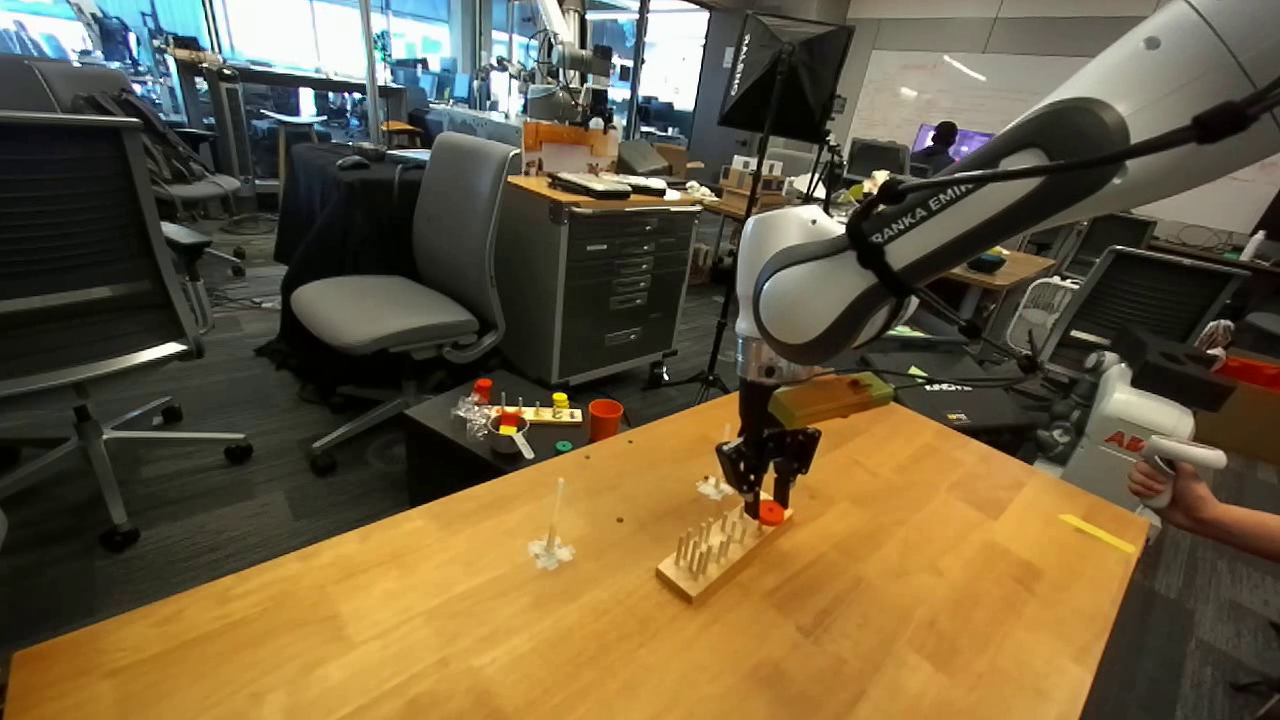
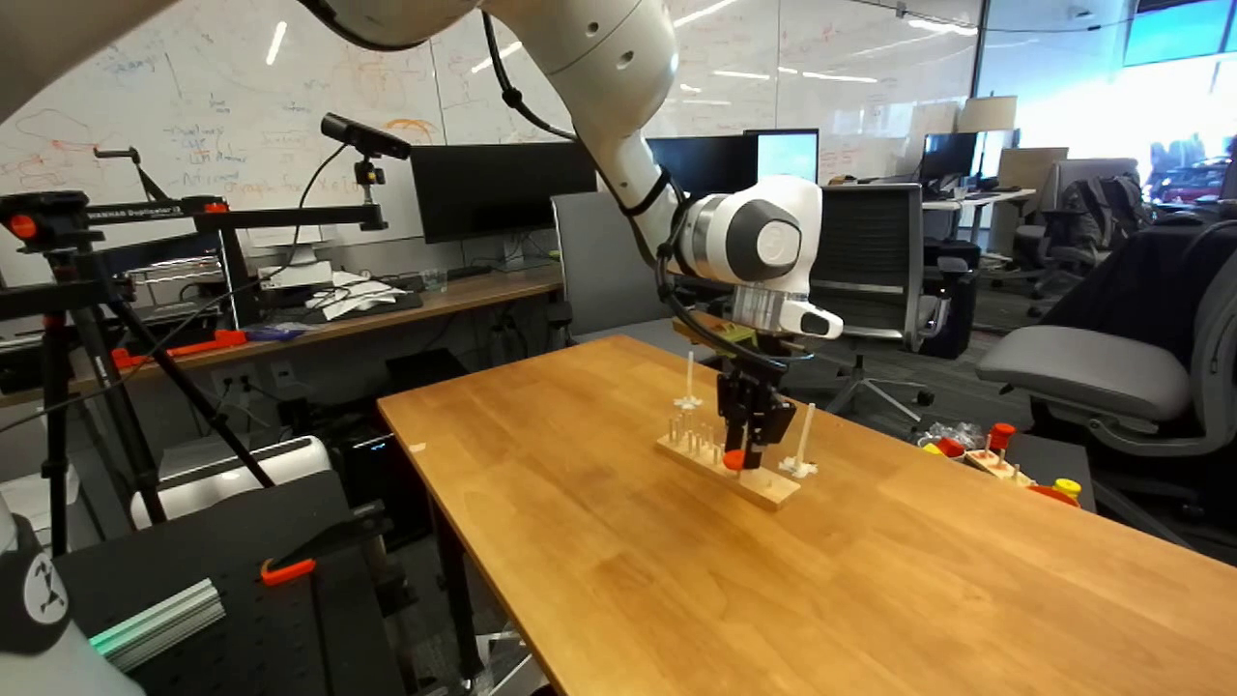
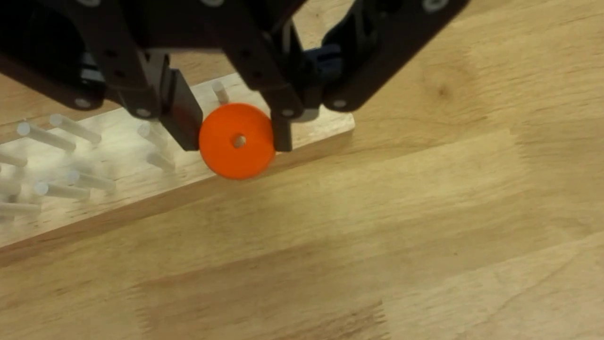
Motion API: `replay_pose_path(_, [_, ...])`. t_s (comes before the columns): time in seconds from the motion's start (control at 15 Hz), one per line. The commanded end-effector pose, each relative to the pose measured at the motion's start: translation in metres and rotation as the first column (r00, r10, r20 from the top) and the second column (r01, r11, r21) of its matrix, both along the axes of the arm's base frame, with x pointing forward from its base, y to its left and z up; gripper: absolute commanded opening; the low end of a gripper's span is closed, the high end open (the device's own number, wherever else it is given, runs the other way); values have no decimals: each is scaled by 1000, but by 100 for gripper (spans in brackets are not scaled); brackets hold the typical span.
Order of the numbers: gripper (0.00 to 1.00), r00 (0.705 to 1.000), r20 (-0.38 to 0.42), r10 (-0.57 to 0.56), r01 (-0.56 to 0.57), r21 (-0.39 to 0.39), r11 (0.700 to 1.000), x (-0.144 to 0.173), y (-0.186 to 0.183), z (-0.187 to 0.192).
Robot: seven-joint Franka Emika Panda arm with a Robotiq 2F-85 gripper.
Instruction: Place the orange disk on the wooden base
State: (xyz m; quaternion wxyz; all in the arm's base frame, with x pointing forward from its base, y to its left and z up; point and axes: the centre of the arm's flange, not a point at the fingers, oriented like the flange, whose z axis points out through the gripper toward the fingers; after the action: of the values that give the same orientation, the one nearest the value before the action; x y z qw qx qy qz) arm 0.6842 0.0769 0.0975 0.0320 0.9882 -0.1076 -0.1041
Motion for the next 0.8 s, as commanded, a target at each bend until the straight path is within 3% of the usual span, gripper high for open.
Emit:
replay_pose_path(0.0, [18, 1000, -10, -3, 3, -14, 1000, 20, 4, -5])
replay_pose_path(0.73, [18, 999, -35, 1, 1, 51, 999, 13, 17, -15])
